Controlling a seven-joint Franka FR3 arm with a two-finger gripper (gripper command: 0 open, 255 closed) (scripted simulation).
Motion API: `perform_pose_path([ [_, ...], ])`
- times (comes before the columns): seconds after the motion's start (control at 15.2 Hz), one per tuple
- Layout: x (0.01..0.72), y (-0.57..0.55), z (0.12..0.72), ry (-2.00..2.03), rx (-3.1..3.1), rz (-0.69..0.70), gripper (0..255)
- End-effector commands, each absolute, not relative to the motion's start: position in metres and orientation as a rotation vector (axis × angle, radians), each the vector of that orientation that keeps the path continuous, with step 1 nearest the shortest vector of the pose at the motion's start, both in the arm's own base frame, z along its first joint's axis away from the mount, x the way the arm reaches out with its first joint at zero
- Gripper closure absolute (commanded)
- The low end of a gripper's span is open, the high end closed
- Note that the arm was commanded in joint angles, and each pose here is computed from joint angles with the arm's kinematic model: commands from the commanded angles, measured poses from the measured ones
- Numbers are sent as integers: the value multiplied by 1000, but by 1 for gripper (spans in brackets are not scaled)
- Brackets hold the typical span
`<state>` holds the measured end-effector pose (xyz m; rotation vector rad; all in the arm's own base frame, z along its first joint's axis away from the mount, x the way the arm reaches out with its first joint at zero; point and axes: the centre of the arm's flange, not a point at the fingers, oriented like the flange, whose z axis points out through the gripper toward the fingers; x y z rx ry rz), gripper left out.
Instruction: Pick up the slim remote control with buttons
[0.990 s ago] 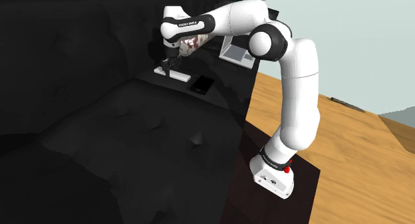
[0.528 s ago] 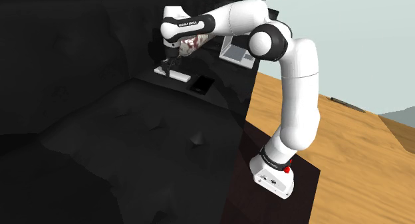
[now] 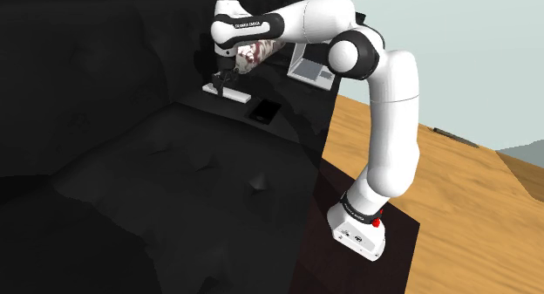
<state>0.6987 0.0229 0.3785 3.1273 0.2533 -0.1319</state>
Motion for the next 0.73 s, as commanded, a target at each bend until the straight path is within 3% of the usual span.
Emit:
perform_pose_path([
  [0.0,699,24,391,253,3127,-132,255],
  [0.66,699,24,434,253,3127,-132,255],
])
